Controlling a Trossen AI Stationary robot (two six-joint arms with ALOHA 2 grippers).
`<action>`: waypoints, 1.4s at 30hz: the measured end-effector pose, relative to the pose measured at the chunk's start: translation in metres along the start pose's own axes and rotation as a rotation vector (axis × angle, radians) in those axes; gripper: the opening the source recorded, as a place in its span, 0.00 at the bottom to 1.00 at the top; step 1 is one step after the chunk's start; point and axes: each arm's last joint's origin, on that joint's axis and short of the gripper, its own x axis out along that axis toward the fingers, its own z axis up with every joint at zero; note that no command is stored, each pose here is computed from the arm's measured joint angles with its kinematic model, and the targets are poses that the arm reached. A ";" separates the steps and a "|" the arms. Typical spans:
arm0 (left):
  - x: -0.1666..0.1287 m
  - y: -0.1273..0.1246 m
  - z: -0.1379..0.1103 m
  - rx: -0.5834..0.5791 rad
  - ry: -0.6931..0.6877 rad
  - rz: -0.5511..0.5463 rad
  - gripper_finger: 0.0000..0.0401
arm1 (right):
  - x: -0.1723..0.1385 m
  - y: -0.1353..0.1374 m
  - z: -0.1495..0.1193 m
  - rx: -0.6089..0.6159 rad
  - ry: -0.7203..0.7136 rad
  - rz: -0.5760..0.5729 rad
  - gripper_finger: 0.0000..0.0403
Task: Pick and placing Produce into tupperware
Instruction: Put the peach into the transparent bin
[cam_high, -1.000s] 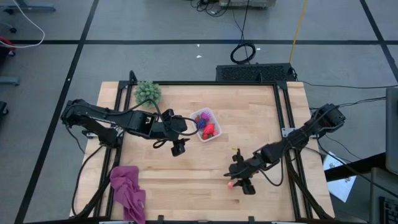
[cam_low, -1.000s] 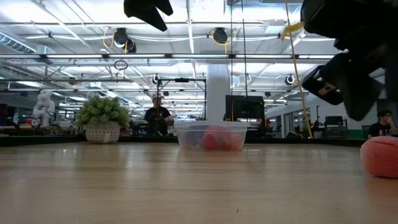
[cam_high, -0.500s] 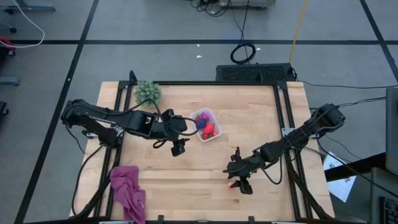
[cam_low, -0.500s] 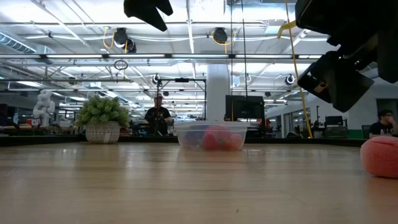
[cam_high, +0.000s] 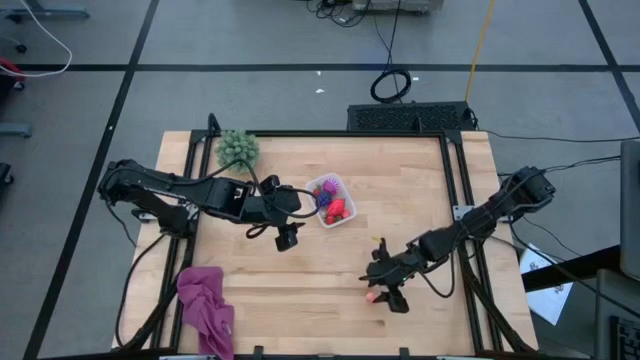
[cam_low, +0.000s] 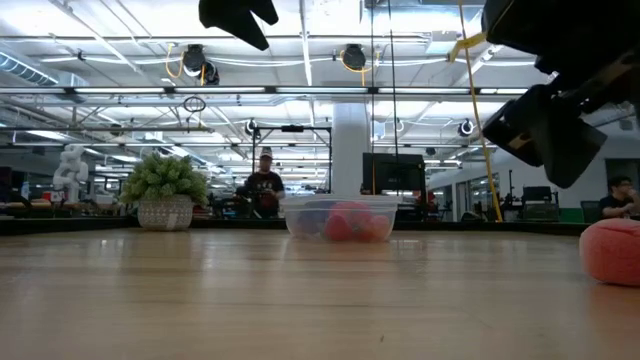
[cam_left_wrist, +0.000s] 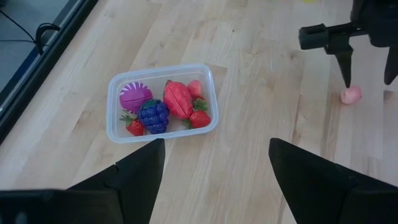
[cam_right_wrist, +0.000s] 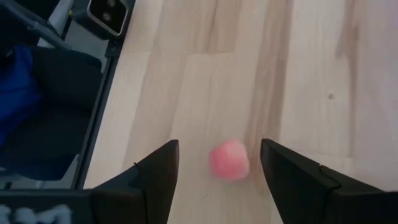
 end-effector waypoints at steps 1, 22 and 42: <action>0.000 0.000 0.000 0.000 0.000 0.000 0.73 | 0.000 0.001 -0.001 -0.009 0.002 0.003 0.53; 0.000 0.000 0.000 -0.001 -0.001 -0.001 0.73 | 0.002 0.011 0.023 -0.162 0.236 -0.180 0.53; 0.000 0.001 0.001 0.008 -0.011 0.022 0.73 | 0.024 0.010 0.018 -0.105 0.271 -0.143 0.53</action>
